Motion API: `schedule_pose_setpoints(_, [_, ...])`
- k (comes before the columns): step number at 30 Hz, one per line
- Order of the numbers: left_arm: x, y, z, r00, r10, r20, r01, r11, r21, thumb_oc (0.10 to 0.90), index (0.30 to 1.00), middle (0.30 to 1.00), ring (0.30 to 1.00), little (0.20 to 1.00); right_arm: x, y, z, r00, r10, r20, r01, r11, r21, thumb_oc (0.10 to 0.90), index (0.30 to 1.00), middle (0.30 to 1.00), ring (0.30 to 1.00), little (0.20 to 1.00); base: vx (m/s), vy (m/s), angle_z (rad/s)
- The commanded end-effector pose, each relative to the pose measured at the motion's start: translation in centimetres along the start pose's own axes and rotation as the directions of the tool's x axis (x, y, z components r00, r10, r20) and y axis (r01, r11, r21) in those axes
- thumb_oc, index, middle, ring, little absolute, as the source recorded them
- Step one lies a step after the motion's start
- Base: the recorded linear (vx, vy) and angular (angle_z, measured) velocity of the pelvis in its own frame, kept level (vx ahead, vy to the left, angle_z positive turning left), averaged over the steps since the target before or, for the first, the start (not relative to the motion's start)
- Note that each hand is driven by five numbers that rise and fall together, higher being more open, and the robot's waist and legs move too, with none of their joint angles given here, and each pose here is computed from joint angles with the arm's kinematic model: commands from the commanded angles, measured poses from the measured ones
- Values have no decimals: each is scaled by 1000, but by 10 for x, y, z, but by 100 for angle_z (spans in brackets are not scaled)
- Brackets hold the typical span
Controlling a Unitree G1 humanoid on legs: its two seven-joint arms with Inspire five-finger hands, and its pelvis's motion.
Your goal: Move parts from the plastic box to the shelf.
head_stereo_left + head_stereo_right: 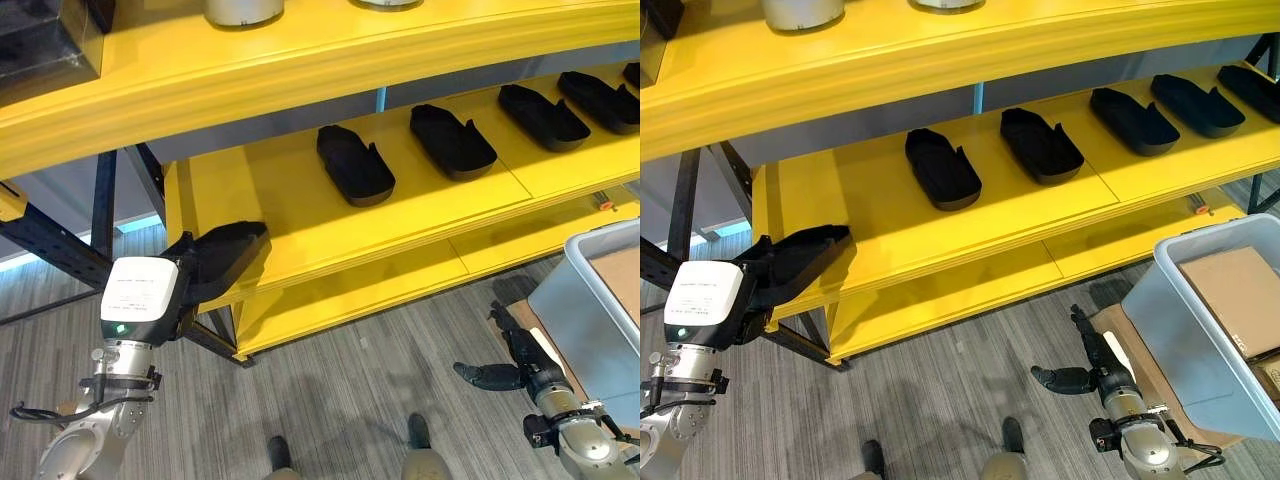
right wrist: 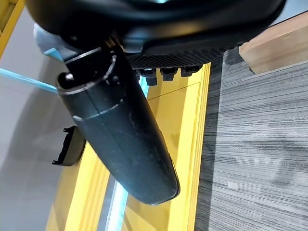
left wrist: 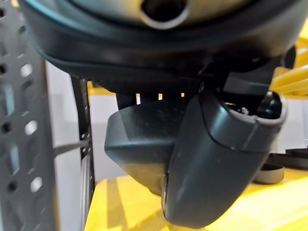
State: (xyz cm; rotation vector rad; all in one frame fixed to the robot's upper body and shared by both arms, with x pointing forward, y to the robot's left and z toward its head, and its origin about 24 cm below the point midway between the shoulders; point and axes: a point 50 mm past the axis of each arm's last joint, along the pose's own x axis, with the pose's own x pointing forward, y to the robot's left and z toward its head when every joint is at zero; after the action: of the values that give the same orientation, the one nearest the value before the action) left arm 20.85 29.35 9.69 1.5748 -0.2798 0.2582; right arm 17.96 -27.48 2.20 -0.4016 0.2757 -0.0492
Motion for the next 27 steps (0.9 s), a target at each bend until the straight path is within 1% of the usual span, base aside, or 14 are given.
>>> schedule_pose_setpoints(1, [37, 42, -11, 970, 244, -13, -242, 968, 68, 400, 300, 300, 300, 300, 9, -14, 55, 960, -61, 272, 57, 998, 23, 900, 1000, 1000, 1000, 1000, 0, 0, 0])
schedule_pose_setpoints(6, [57, 30, -5, 977, 206, -55, -202, 977, 64, 400, 300, 300, 300, 300, 17, -6, 60, 960, -19, 280, 20, 1000, 0, 900, 1000, 1000, 1000, 1000, 0, 0, 0])
schedule_pose_setpoints(7, [68, 29, -2, 977, 202, -73, -197, 978, 67, 400, 300, 300, 300, 300, 20, -4, 63, 958, -3, 287, 5, 1000, -7, 900, 1000, 1000, 1000, 1000, 0, 0, 0])
schedule_pose_setpoints(8, [73, 29, 0, 977, 201, -78, -196, 979, 62, 400, 300, 300, 300, 300, 21, -2, 64, 957, 3, 292, 0, 1000, -12, 900, 1000, 1000, 1000, 1000, -37, -19, -1])
schedule_pose_setpoints(9, [85, 30, 3, 974, 207, -89, -201, 977, 71, 400, 300, 300, 300, 300, 25, -1, 69, 953, 14, 304, -8, 1000, -19, 900, 1000, 1000, 1000, 1000, -40, -10, -1])
schedule_pose_setpoints(11, [94, 30, 6, 974, 202, -104, -196, 978, 67, 400, 300, 300, 300, 300, 27, 1, 72, 949, 23, 314, -16, 1000, -26, 900, 1000, 1000, 1000, 1000, -60, -12, -3])
schedule_pose_setpoints(12, [105, 32, 8, 971, 209, -118, -204, 977, 55, 400, 300, 300, 300, 300, 31, 3, 78, 942, 34, 333, -23, 999, -39, 900, 1000, 1000, 1000, 1000, -80, -9, -4])
schedule_pose_setpoints(18, [142, 42, 15, 950, 238, -201, -236, 971, 32, 400, 300, 300, 300, 300, 40, 5, 98, 920, 76, 385, -49, 996, -79, 900, 1000, 1000, 1000, 1000, -78, 22, -7])
schedule_pose_setpoints(21, [156, 47, 15, 939, 237, -249, -236, 971, 36, 400, 300, 300, 300, 300, 42, 4, 106, 906, 102, 410, -66, 993, -102, 900, 1000, 1000, 1000, 1000, -75, 19, -5])
schedule_pose_setpoints(23, [159, 45, 14, 934, 221, -279, -223, 974, 25, 400, 300, 300, 300, 300, 43, 4, 108, 903, 107, 417, -69, 992, -106, 900, 1000, 1000, 1000, 1000, -58, 8, -8])
schedule_pose_setpoints(25, [169, 42, 12, 917, 198, -345, -209, 978, 5, 400, 300, 300, 300, 300, 45, 4, 118, 886, 126, 446, -80, 989, -122, 900, 1000, 1000, 1000, 1000, -87, 8, -15])
schedule_pose_setpoints(27, [172, 40, 11, 900, 194, -390, -214, 977, -8, 400, 300, 300, 300, 300, 45, 4, 123, 876, 141, 461, -85, 987, -140, 900, 1000, 1000, 1000, 1000, -72, 21, -24])
